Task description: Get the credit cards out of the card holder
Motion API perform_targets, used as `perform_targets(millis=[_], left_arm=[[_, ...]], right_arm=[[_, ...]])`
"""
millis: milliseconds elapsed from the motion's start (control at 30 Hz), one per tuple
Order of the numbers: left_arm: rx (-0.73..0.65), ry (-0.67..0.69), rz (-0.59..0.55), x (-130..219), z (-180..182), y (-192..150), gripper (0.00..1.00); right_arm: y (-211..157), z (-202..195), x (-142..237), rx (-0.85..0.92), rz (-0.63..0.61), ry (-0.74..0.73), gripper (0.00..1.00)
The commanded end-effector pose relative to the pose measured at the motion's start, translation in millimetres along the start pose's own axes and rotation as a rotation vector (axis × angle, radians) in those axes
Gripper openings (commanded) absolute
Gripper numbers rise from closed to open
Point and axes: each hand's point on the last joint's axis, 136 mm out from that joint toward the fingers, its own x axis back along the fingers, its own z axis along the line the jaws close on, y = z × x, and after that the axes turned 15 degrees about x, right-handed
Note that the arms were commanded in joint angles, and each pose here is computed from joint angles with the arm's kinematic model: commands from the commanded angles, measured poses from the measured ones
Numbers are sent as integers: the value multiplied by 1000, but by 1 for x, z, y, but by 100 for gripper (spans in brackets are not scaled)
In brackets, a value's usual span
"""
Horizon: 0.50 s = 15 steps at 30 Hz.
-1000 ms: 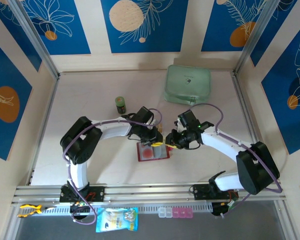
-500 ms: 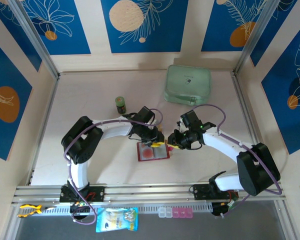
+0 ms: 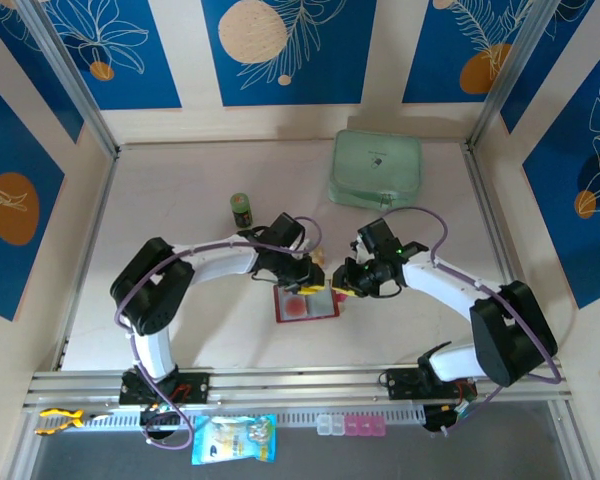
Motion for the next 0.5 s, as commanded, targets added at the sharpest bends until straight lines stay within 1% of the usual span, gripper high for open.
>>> perform_targets(millis=[0,300,467], left_arm=[[-7,-2,-21,10,7,-1,26],[20,-19,-65,26,28,-1,24],[52,-2,-86,32,48,-1,21]], right_arm=[[3,16,-4,23,24,31,27],[3,38,-26,65,85,28,26],[2,48,-41,83,121,32,26]])
